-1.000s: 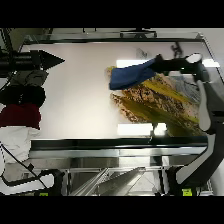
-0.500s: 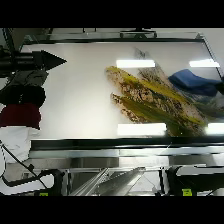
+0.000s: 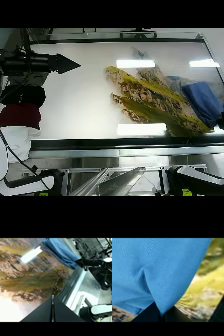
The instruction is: Fold the shirts.
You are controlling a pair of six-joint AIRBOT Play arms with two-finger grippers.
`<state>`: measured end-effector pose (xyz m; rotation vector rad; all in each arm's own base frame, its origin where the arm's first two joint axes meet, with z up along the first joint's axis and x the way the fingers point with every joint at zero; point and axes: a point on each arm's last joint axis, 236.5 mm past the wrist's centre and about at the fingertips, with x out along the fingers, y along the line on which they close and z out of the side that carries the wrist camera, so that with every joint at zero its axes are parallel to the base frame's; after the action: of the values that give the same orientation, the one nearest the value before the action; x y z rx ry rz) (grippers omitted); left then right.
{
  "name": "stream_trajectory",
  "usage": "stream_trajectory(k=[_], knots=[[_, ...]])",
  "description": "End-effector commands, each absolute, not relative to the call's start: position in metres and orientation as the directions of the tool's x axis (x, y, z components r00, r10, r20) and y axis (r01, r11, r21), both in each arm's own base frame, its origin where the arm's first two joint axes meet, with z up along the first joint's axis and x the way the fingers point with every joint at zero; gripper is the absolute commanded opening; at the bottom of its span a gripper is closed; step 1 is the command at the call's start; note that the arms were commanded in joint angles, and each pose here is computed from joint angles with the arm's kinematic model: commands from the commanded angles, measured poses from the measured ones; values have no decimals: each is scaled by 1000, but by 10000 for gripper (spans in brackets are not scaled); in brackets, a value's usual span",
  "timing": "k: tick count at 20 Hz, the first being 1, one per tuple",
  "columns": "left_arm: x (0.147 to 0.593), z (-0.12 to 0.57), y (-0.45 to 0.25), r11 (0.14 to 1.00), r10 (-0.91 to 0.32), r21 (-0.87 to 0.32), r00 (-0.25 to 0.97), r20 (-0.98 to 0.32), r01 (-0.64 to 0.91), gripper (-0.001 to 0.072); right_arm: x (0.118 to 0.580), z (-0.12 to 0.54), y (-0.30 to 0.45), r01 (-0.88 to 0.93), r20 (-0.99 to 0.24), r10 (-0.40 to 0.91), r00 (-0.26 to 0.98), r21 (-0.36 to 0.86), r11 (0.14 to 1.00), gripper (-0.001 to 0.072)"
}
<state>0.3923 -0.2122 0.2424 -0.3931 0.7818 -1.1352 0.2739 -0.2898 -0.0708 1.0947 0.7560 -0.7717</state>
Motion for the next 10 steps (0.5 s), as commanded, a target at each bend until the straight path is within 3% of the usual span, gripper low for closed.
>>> stream_trajectory(k=[1, 4, 5, 6, 7, 10], knots=[[381, 242, -229, 361, -922, -645, 156, -354, 673, 16, 258, -84, -279, 855, -850, -160, 501, 458, 242, 11], [377, 242, -236, 349, -925, -645, 140, -353, 679, 16, 258, -83, -275, 853, -852, -145, 503, 462, 244, 36], [377, 242, -236, 349, -925, -646, 140, -352, 679, 16, 258, -84, -270, 851, -856, -124, 502, 464, 244, 230], [377, 242, -237, 348, -926, -646, 140, -352, 679, 16, 257, -85, -261, 851, -864, -83, 496, 464, 247, 598], [377, 242, -237, 348, -926, -646, 140, -352, 679, 16, 254, -86, -251, 850, -875, -37, 482, 458, 259, 700], [377, 243, -237, 347, -926, -649, 138, -352, 677, 16, 253, -70, -225, 831, -884, 108, 456, 466, 304, 700]])
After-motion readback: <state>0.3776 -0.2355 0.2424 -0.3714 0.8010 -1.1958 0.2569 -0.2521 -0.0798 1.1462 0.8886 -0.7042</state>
